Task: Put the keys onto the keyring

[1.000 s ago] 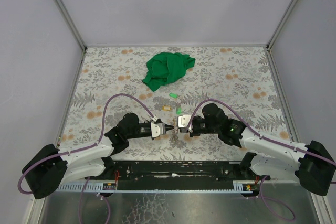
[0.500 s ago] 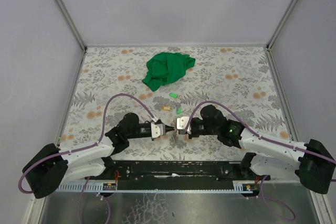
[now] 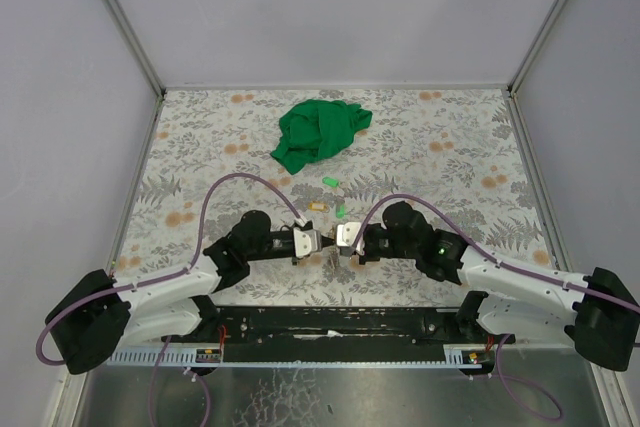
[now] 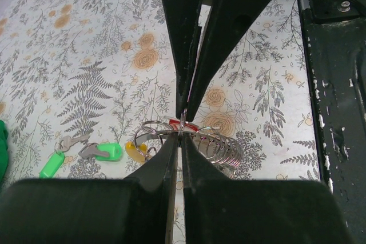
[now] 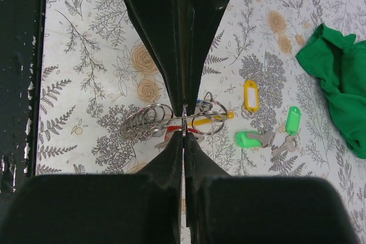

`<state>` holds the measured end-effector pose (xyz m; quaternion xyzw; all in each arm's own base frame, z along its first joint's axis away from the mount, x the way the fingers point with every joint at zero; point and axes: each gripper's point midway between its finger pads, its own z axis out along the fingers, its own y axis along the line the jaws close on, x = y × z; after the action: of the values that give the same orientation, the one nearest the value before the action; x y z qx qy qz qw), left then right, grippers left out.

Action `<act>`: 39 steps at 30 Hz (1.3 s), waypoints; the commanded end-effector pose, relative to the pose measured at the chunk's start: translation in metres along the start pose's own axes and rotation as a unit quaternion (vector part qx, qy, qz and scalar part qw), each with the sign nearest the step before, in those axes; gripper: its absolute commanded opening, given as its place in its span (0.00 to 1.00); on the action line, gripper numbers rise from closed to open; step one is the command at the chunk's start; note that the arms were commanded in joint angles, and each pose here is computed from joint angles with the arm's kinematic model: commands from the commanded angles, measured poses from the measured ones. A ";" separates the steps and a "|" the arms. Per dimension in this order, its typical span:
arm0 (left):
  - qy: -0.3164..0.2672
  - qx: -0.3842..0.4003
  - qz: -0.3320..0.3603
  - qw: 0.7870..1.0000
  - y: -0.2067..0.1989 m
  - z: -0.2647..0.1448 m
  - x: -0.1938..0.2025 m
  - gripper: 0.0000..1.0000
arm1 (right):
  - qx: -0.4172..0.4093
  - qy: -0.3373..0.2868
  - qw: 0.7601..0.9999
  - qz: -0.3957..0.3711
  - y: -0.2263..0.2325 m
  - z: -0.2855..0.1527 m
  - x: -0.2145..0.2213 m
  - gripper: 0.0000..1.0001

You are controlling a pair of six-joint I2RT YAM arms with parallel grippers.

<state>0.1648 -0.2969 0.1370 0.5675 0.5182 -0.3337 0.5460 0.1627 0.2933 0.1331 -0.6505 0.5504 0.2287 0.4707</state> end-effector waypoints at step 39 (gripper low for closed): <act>-0.094 -0.126 -0.120 0.980 0.036 -0.006 -0.040 0.00 | 0.030 0.000 0.998 -0.047 -0.013 -0.001 -0.018 0.00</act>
<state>0.1762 -0.2930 0.1381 0.4678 0.6020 -0.3527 0.5425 0.1708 0.2903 0.1414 -0.6560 0.5449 0.1867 0.4877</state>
